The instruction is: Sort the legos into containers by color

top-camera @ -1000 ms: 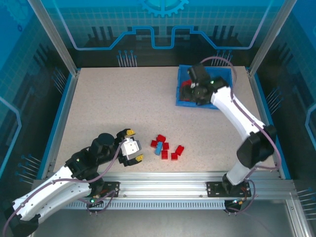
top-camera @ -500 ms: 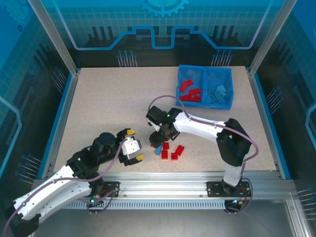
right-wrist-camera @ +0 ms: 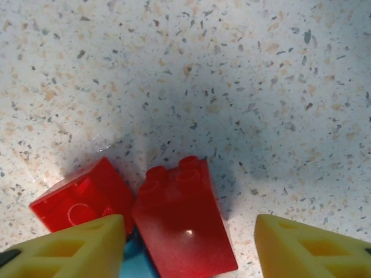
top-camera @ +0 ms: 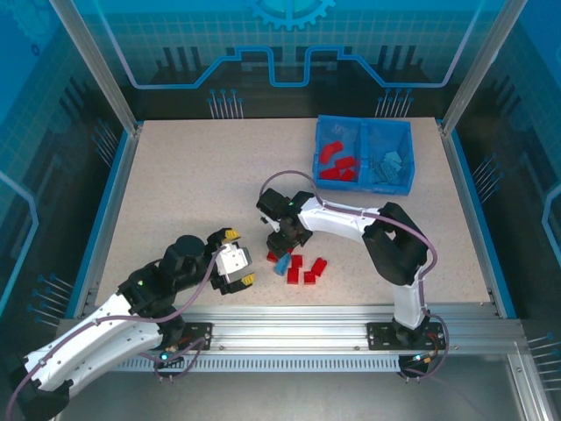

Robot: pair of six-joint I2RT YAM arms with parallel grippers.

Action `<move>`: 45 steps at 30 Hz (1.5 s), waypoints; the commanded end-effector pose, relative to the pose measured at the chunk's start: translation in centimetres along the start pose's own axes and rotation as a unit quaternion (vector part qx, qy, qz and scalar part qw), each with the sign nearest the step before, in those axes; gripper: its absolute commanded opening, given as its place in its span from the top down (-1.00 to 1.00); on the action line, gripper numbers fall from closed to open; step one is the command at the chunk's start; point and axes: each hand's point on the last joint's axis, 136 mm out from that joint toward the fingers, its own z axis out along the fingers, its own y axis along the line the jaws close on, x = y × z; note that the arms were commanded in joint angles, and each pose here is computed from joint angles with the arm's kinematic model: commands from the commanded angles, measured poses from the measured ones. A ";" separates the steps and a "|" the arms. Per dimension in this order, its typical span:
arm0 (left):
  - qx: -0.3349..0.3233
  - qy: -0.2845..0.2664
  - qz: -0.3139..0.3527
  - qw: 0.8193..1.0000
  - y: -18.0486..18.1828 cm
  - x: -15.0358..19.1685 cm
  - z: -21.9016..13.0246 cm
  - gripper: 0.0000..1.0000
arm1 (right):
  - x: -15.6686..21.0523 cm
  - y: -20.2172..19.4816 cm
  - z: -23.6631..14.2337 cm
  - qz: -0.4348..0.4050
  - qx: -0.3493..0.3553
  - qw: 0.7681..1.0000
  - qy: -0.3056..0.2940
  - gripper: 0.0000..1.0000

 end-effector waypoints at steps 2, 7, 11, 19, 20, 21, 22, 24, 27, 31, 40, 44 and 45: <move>0.001 -0.007 -0.007 1.000 0.1 -0.2 0.0 -0.97 | -0.5 -2.0 0.4 0.025 0.029 0.999 0.000 -0.10; 0.013 -0.012 -0.004 1.000 -0.4 -0.4 0.0 -0.98 | -0.3 -2.7 0.4 0.040 0.030 0.999 -0.001 -0.02; 0.020 -0.017 -0.004 1.000 -0.6 -0.6 0.0 -0.97 | -0.2 -2.5 1.2 0.044 0.023 0.999 0.004 0.07; 0.017 -0.013 -0.004 1.000 -0.5 -0.5 0.0 -0.97 | -1.4 -2.9 -0.9 0.071 0.011 0.997 -0.029 0.35; 0.017 -0.013 -0.003 1.000 -0.5 -0.5 0.0 -0.97 | -1.7 -3.3 -1.8 0.081 0.011 0.996 -0.041 0.36; 0.017 -0.013 -0.003 1.000 -0.5 -0.5 0.0 -0.97 | -2.1 -3.8 -2.9 0.092 0.011 0.994 -0.055 0.37; 0.016 -0.012 -0.004 1.000 -0.4 -0.4 0.0 -0.97 | -2.5 -4.4 -4.1 0.104 0.010 0.992 -0.071 0.38; 0.017 -0.012 -0.003 1.000 -0.5 -0.4 0.0 -0.98 | -3.5 -6.0 -6.8 0.127 0.017 0.986 -0.110 0.39; 0.016 -0.013 -0.003 1.000 -0.4 -0.5 -0.1 -0.97 | -4.8 -9.6 -10.8 0.161 0.049 0.971 -0.170 0.39; 0.014 -0.013 -0.003 1.000 -0.4 -0.5 -0.1 -0.97 | -6.5 -15.9 -14.9 0.200 0.116 0.946 -0.229 0.41; 0.001 -0.002 0.000 1.000 0.0 -0.1 -0.3 -0.98 | -11.8 -28.3 -13.6 0.233 0.216 0.920 -0.231 0.42; -0.010 0.000 0.001 1.000 0.4 0.0 -0.5 -0.97 | -13.6 -31.6 -10.9 0.249 0.219 0.919 -0.215 0.41; -0.013 0.000 0.003 1.000 0.4 0.0 -0.5 -0.97 | -13.8 -32.2 -10.3 0.251 0.222 0.919 -0.209 0.40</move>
